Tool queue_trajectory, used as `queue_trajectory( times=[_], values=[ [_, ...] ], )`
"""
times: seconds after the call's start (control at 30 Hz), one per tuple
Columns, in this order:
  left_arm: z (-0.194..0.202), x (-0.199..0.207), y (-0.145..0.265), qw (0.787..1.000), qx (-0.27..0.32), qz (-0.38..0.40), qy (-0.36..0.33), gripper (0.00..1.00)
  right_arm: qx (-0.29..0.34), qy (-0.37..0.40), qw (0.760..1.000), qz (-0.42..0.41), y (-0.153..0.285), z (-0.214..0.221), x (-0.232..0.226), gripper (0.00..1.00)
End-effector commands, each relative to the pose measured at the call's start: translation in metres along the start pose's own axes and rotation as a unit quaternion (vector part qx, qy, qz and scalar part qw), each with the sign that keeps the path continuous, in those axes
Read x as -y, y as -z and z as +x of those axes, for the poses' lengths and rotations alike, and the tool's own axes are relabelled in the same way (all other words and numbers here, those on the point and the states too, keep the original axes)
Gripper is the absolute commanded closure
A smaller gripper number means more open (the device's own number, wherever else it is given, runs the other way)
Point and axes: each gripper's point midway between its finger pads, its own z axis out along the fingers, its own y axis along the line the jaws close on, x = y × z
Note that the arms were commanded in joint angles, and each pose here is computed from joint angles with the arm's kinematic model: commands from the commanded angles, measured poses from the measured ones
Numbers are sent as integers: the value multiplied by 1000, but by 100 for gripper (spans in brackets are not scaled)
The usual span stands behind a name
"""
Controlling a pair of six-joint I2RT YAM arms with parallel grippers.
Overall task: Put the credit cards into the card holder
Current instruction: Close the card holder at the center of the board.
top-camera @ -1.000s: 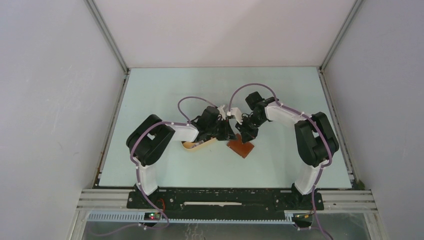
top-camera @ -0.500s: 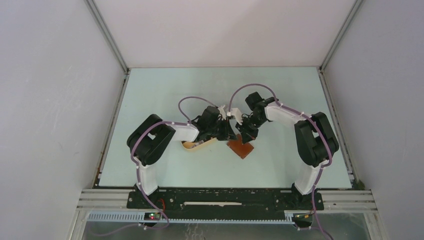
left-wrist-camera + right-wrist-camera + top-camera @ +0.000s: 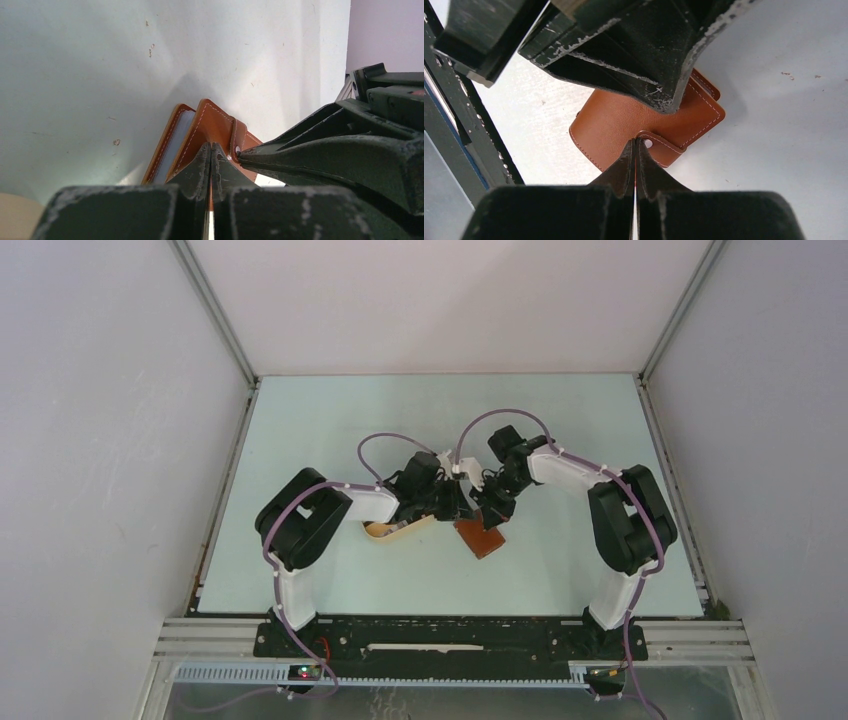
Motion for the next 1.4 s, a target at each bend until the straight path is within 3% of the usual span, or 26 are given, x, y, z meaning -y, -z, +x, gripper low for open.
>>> queue_trajectory(
  times=[0.0, 0.47, 1.37],
  values=[
    [8, -11, -8, 1000, -14, -25, 3, 98, 32, -15, 999, -4, 9, -11, -7, 100],
    [7, -7, -5, 1000, -9, -17, 0, 98, 50, -30, 998, 1, 14, -18, -6, 100],
    [7, -6, -5, 1000, -9, -15, 1, 98, -3, -42, 999, 11, -20, -7, -14, 100]
  ],
)
